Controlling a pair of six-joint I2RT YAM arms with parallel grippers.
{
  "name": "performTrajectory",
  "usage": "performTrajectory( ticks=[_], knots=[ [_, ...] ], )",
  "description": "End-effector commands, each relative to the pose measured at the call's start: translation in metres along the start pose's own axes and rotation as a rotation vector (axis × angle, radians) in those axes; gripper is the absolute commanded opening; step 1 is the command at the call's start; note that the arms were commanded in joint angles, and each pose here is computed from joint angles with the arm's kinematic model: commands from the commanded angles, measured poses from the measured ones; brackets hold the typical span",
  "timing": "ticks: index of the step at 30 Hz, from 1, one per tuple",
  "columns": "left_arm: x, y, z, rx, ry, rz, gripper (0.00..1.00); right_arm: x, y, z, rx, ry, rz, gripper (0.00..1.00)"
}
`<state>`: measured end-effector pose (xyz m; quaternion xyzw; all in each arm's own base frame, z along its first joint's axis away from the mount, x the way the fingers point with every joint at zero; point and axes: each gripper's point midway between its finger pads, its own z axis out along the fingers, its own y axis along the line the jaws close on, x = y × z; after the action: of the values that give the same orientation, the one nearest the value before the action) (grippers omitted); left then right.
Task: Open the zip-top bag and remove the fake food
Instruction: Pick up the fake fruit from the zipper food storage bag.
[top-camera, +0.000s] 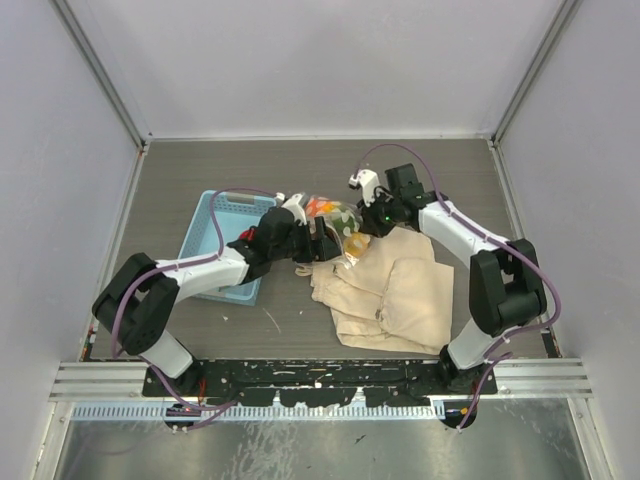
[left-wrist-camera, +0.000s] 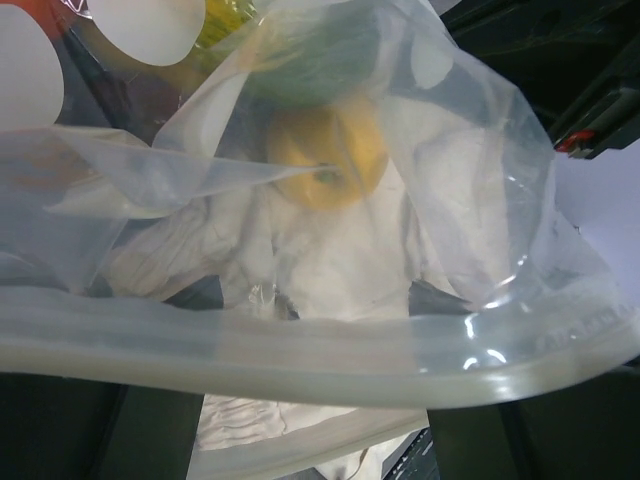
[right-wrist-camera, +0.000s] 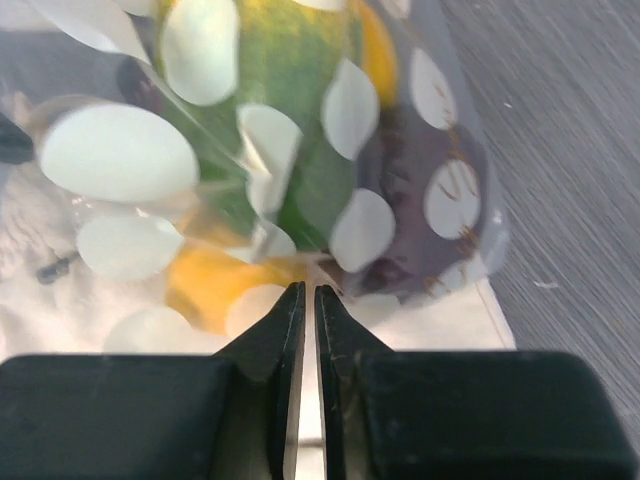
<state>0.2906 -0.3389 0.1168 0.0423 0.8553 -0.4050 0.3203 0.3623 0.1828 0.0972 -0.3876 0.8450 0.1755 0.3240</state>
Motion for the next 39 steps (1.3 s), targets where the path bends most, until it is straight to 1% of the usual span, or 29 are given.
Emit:
performTrajectory(
  ticks=[1,8,14,17,20,24,28,30,34,39],
  knots=[
    [-0.015,-0.015,0.001,0.037,-0.043,0.035,0.76,-0.017,-0.021,-0.033,0.075,-0.074,-0.024,0.15],
    [-0.019,-0.017,0.004,0.036,-0.038,0.046,0.77,0.000,-0.011,-0.003,-0.001,-0.006,0.025,0.13],
    [-0.018,-0.009,0.012,-0.001,-0.026,0.064,0.80,0.003,0.024,0.015,-0.140,0.006,-0.006,0.11],
    [-0.018,-0.002,0.018,-0.033,-0.014,0.084,0.81,0.003,0.034,0.018,-0.193,0.002,-0.011,0.10],
    [-0.018,0.003,0.022,-0.056,-0.006,0.100,0.82,0.002,0.036,0.018,-0.206,0.000,-0.010,0.10],
    [-0.021,0.003,0.026,-0.063,-0.005,0.115,0.86,0.000,0.041,0.018,-0.229,-0.014,-0.005,0.10],
    [-0.020,0.005,0.031,-0.074,0.008,0.122,0.87,0.000,0.046,0.020,-0.265,-0.019,0.011,0.10],
    [-0.019,0.006,0.033,-0.074,0.017,0.122,0.90,-0.001,0.049,0.020,-0.279,-0.023,0.018,0.10],
    [-0.015,0.005,0.033,-0.059,0.028,0.116,0.92,-0.002,0.053,0.021,-0.307,-0.032,0.034,0.10],
    [-0.010,0.002,0.028,-0.034,0.039,0.120,0.92,-0.003,0.059,0.025,-0.362,-0.043,0.093,0.12]
  ],
)
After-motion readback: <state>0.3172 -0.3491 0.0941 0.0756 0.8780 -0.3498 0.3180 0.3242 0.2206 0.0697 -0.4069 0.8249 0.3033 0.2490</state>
